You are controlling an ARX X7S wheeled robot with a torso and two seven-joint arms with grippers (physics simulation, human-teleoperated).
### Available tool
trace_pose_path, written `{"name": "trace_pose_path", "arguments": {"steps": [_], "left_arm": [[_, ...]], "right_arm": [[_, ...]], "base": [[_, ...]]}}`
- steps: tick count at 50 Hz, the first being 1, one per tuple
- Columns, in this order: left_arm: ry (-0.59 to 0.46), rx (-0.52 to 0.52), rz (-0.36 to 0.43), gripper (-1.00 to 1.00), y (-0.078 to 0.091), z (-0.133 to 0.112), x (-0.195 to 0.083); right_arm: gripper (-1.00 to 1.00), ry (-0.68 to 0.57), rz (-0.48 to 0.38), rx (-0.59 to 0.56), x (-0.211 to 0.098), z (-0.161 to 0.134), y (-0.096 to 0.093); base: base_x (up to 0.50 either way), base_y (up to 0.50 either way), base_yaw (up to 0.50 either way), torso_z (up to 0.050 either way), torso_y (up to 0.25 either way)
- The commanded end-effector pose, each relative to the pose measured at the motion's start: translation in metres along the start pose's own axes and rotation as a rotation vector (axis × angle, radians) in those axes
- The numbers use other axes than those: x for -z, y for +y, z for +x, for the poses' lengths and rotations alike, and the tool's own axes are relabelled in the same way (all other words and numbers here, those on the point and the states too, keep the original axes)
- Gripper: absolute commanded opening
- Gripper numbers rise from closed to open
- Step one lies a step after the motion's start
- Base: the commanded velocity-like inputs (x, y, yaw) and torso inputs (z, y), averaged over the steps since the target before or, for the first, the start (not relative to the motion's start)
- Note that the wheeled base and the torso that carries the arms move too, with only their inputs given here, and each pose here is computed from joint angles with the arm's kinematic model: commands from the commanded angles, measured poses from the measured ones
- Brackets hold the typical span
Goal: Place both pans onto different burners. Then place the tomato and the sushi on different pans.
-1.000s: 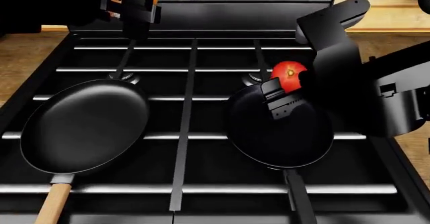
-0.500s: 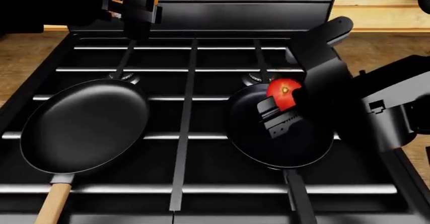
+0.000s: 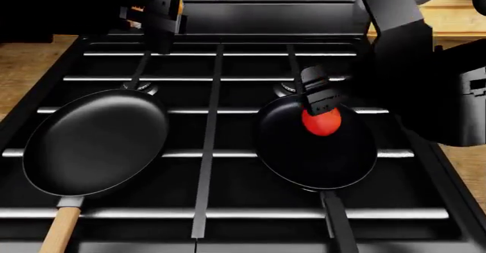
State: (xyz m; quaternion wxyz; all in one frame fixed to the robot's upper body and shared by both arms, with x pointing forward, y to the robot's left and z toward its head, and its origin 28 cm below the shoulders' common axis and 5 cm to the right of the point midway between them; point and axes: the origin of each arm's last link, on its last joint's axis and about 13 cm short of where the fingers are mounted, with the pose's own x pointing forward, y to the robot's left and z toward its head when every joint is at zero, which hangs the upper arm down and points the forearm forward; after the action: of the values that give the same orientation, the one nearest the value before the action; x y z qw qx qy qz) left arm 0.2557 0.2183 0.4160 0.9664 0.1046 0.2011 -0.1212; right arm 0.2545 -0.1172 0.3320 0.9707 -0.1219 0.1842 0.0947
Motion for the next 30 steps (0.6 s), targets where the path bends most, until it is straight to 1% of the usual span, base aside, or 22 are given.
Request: {"name": "trace_pose_path", "arguments": {"steps": [1,3,4,7,12,13,15,18,21,23,24,25,27,30], "left_arm": [[0.142,0.041,-0.001,-1.00,-0.005,0.007,0.016],[0.172,0.018,0.007,-1.00,-0.005,0.012,0.020],[0.169,0.009,-0.009,-1.00,-0.004,0.013,0.021],[0.191,-0.017,-0.003,-1.00,-0.002,0.012,0.024],[0.188,-0.072,-0.020,-1.00,0.003,0.009,0.023],[0.202,-0.081,-0.055,-1.00,0.004,0.008,0.024],[0.219,-0.098,-0.081,-1.00,0.007,0.007,0.023],[0.228,-0.103,-0.113,-1.00,0.010,0.001,0.024],[0.251,-0.131,-0.123,-1.00,0.012,-0.004,0.029],[0.267,-0.128,-0.126,-1.00,0.012,-0.005,0.030],[0.309,-0.144,-0.128,-1.00,0.014,-0.010,0.038],[0.322,-0.151,-0.128,-1.00,0.013,-0.012,0.042],[0.323,-0.152,-0.132,-1.00,0.012,-0.014,0.045],[0.333,-0.167,-0.128,-1.00,0.011,-0.024,0.056]], "right_arm": [[1.00,-0.214,0.173,0.034,-0.037,-0.031,-0.018],[1.00,-0.239,0.189,0.039,-0.041,-0.036,-0.019],[1.00,-0.254,0.188,0.035,-0.041,-0.039,-0.019],[1.00,-0.270,0.203,0.051,-0.043,-0.042,-0.020],[1.00,-0.280,0.212,0.050,-0.043,-0.042,-0.020],[1.00,-0.285,0.214,0.051,-0.044,-0.043,-0.020],[1.00,-0.290,0.213,0.053,-0.045,-0.044,-0.020],[1.00,-0.287,0.212,0.059,-0.043,-0.042,-0.020],[1.00,-0.284,0.210,0.065,-0.043,-0.041,-0.020],[1.00,-0.286,0.208,0.062,-0.043,-0.041,-0.020],[1.00,-0.288,0.205,0.059,-0.043,-0.041,-0.019],[1.00,-0.287,0.204,0.061,-0.043,-0.040,-0.019],[1.00,-0.286,0.204,0.064,-0.043,-0.040,-0.019],[1.00,-0.282,0.198,0.069,-0.042,-0.040,-0.019]], "base": [[0.00,0.00,0.00,0.000,0.000],[0.00,0.00,0.00,0.000,0.000],[0.00,0.00,0.00,0.000,0.000],[0.00,0.00,0.00,0.000,0.000],[0.00,0.00,0.00,0.000,0.000],[0.00,0.00,0.00,0.000,0.000],[0.00,0.00,0.00,0.000,0.000],[0.00,0.00,0.00,0.000,0.000],[0.00,0.00,0.00,0.000,0.000],[0.00,0.00,0.00,0.000,0.000],[0.00,0.00,0.00,0.000,0.000],[0.00,0.00,0.00,0.000,0.000],[0.00,0.00,0.00,0.000,0.000],[0.00,0.00,0.00,0.000,0.000]]}}
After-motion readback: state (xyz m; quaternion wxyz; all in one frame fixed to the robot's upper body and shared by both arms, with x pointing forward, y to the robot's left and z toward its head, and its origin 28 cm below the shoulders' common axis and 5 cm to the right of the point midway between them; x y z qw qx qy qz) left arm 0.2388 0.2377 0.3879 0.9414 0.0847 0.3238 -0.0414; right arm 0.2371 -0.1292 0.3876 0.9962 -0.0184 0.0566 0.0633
